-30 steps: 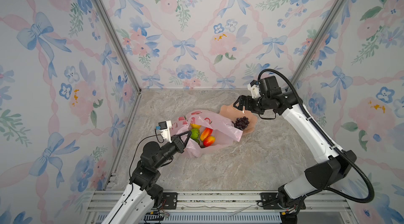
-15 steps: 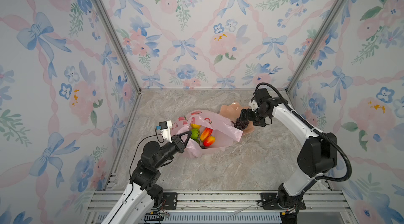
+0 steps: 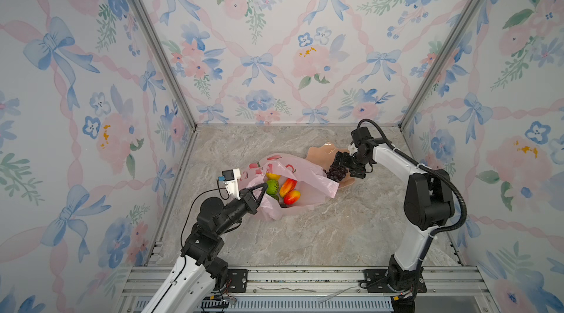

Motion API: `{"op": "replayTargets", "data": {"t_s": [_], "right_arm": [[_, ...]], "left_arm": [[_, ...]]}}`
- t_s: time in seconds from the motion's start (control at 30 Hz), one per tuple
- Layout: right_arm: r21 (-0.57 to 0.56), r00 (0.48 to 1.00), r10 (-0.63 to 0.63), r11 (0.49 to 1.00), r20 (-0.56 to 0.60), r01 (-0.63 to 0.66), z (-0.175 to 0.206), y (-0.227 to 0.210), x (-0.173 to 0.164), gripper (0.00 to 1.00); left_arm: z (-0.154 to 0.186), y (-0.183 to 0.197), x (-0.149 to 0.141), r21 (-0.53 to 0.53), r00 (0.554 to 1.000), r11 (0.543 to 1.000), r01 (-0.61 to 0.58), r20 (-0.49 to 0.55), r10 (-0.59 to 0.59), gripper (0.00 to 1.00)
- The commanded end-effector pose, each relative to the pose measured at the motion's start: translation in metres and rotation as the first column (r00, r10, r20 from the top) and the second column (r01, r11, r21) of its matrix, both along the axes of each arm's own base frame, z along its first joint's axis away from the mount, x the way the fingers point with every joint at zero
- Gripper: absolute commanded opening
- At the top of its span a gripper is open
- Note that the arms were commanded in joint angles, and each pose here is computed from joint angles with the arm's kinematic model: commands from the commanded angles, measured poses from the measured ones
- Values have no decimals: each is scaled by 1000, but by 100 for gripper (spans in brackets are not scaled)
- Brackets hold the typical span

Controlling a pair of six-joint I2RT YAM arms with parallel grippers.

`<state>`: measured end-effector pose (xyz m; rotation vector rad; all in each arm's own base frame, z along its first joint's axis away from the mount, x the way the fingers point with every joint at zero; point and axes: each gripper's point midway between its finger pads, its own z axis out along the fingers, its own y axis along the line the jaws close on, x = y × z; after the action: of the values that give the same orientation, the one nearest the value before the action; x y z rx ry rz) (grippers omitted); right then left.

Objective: Place the fruits into the plastic bag
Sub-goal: Pick up the fruit from the plate.

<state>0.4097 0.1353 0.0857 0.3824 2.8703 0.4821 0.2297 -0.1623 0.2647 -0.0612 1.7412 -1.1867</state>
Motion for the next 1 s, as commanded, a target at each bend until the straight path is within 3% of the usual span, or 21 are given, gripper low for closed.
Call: {"op": "replayTargets", "data": {"t_s": [0.0, 0.3, 0.63, 0.8, 0.97], "right_arm": [[3, 998, -58, 998, -14, 58, -14, -2, 10, 100], [22, 990, -142, 990, -5, 142, -32, 3, 31, 88], [19, 996, -93, 996, 12, 92, -33, 29, 50, 73], [-41, 998, -58, 997, 8, 58, -38, 30, 55, 71], [-98, 1000, -4, 995, 18, 6, -40, 27, 59, 62]], "left_arm": [[11, 3, -1, 12, 999, 1000, -11, 39, 10, 0], [10, 6, -3, 28, 999, 999, -21, 42, 20, 0], [9, 8, -4, 29, 999, 999, -26, 41, 25, 0], [8, 9, -5, 31, 999, 999, -29, 38, 28, 0], [8, 10, -4, 30, 999, 999, -32, 36, 31, 0]]}}
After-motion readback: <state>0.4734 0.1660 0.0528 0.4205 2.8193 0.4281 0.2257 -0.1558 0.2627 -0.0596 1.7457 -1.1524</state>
